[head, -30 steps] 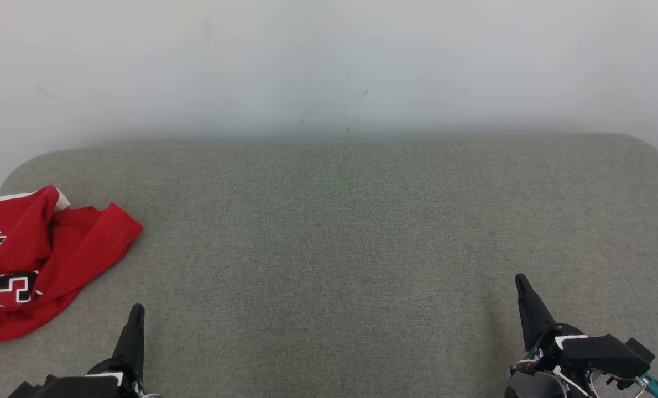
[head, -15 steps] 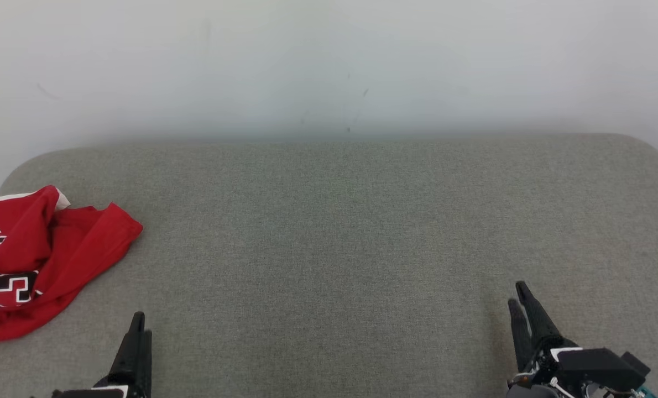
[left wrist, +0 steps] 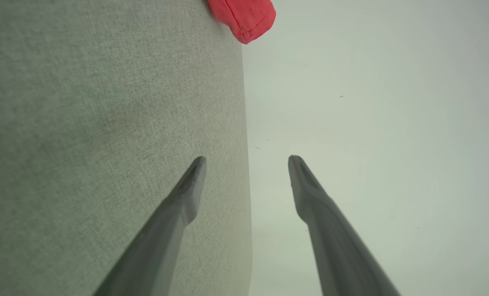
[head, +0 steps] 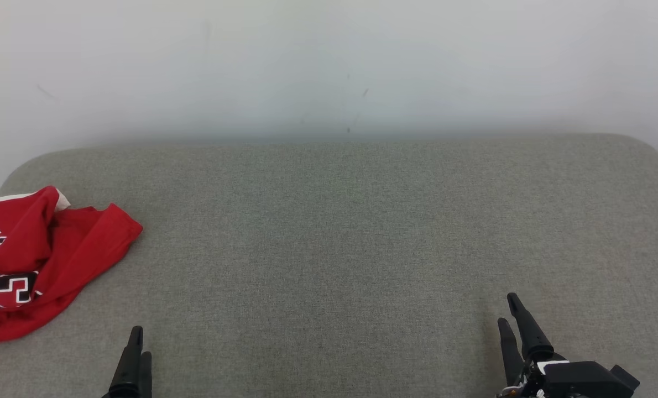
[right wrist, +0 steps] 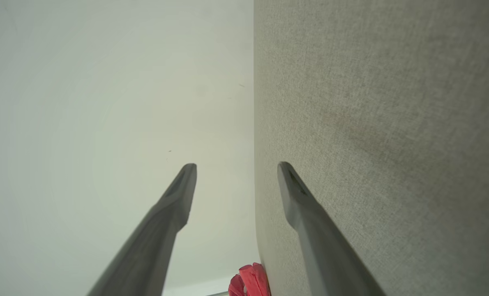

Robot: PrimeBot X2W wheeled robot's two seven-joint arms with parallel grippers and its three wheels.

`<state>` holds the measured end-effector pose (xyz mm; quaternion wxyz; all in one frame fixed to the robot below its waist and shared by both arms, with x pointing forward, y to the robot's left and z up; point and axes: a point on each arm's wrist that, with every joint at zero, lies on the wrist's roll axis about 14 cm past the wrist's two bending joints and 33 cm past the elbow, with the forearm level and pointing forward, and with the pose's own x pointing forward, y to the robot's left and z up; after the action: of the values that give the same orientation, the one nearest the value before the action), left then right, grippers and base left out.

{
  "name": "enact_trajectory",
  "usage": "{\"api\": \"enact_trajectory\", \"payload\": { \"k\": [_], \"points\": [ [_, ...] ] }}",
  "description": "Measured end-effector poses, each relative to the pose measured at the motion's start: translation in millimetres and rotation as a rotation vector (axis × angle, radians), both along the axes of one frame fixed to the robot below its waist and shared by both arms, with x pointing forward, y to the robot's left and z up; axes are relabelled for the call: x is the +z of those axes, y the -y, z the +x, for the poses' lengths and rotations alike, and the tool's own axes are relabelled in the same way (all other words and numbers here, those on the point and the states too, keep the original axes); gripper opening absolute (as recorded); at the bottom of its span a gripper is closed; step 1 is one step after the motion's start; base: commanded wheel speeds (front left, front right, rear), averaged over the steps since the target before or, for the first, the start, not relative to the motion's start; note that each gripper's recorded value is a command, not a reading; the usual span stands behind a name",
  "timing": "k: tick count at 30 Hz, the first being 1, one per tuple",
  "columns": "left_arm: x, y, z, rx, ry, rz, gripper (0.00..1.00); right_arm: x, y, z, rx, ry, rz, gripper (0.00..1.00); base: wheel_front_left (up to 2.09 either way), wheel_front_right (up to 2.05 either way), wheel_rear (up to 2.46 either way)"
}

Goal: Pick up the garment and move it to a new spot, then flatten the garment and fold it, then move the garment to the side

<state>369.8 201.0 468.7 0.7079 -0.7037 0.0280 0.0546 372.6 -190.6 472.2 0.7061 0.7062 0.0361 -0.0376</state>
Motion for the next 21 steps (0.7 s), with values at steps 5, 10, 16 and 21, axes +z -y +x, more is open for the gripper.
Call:
{"api": "enact_trajectory", "payload": {
  "k": [5, 10, 16, 21],
  "points": [
    [0.8, -2.9, -0.6, 0.014, 0.0, 0.038, 1.0, 2.3, -4.5, 1.2, 0.002, 0.007, -0.016, 1.0, 0.0, 0.0, 0.0],
    [1.2, -6.0, -1.6, 0.025, -0.003, 0.101, 1.0, 3.9, -5.8, 2.0, -0.001, 0.012, -0.054, 1.0, 0.0, 0.0, 0.0],
    [3.1, -8.9, -1.9, 0.031, -0.002, 0.186, 1.0, 5.4, -8.9, 3.0, 0.006, 0.016, -0.119, 1.0, 0.0, 0.0, 0.0],
    [5.1, -8.9, -1.9, 0.026, -0.002, 0.288, 1.0, 5.2, -10.2, 3.2, 0.014, 0.017, -0.214, 1.0, 0.0, 0.0, 0.0]
  ]
}}
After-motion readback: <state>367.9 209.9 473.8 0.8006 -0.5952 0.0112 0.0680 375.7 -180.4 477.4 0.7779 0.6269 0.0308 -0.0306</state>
